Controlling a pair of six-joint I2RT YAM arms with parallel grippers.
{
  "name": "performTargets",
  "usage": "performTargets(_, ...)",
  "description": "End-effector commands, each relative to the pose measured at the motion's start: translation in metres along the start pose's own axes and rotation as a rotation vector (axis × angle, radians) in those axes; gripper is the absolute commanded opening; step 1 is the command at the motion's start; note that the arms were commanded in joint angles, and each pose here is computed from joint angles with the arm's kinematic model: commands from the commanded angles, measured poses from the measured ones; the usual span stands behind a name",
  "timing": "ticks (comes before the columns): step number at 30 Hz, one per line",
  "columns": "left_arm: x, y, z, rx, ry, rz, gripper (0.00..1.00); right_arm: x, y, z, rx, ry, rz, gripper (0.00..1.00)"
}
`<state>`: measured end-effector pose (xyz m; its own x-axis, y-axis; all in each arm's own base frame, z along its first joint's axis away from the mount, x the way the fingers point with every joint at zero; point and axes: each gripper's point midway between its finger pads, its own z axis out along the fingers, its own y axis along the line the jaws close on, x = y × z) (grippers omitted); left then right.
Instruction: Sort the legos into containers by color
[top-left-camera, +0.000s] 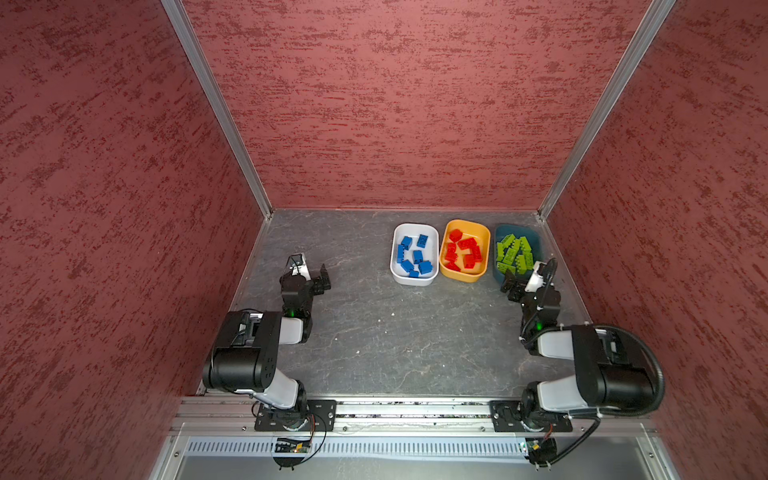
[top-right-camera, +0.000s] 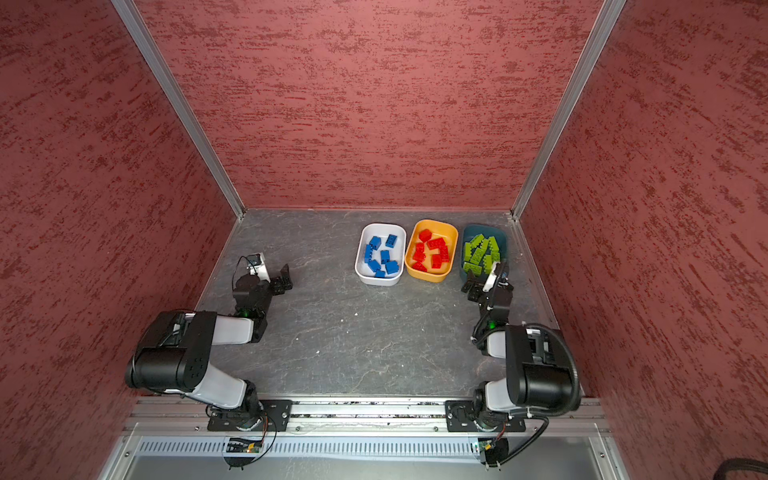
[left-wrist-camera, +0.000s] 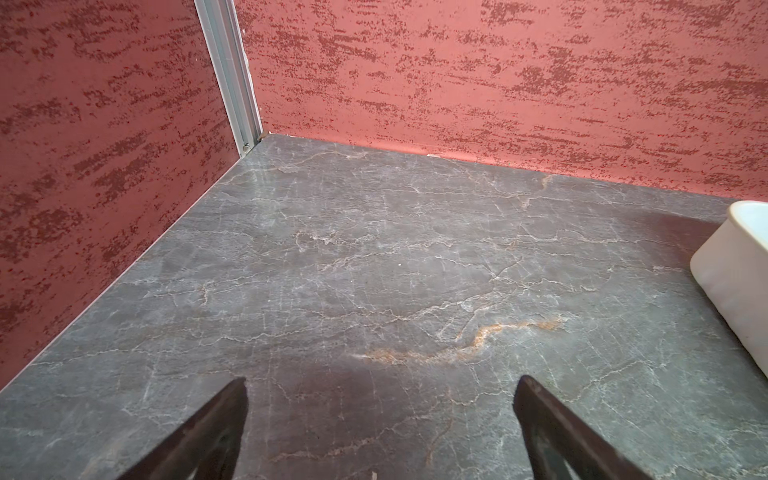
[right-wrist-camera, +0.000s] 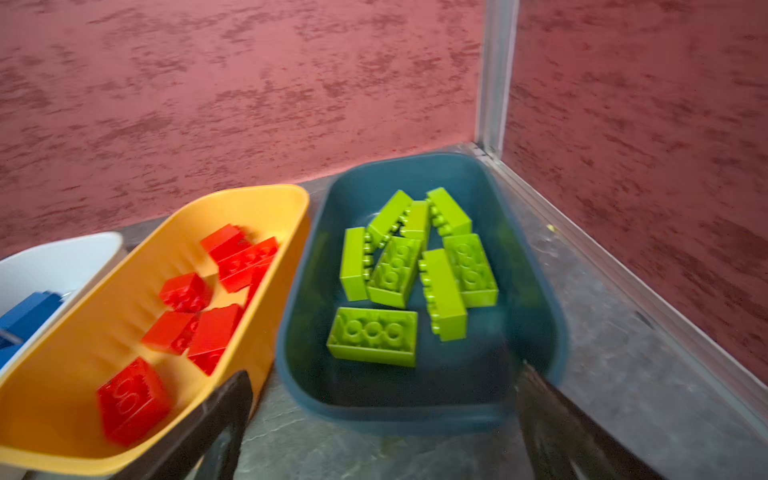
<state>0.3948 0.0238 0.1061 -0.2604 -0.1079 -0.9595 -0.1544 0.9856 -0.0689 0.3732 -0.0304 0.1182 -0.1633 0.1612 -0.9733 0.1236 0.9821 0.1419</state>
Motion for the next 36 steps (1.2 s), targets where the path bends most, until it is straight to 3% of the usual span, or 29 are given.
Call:
performTargets(1,-0.010,0.000,0.000,0.003,-0.034,-0.013,0.99,-0.022,0.015,-0.002,-0.012,-0.132,-0.119,0.99)
performTargets(5,-0.010,0.001,0.000,0.002,-0.035,-0.014,0.99,-0.018,-0.002,0.012,0.054,-0.064,-0.061,0.99)
performTargets(8,-0.009,0.001,0.000,0.001,-0.033,-0.013,0.99,-0.018,0.000,0.013,0.026,-0.063,-0.057,0.99)
performTargets(9,-0.010,0.001,0.000,0.002,-0.034,-0.014,0.99,-0.015,0.013,0.013,-0.068,-0.047,-0.082,0.99)
performTargets(11,-0.009,0.000,0.000,0.003,-0.033,-0.013,0.99,-0.016,0.014,0.012,-0.100,-0.049,-0.072,0.99)
performTargets(36,-0.009,0.000,0.000,0.002,-0.033,-0.012,1.00,-0.016,0.014,0.012,-0.097,-0.051,-0.074,0.99)
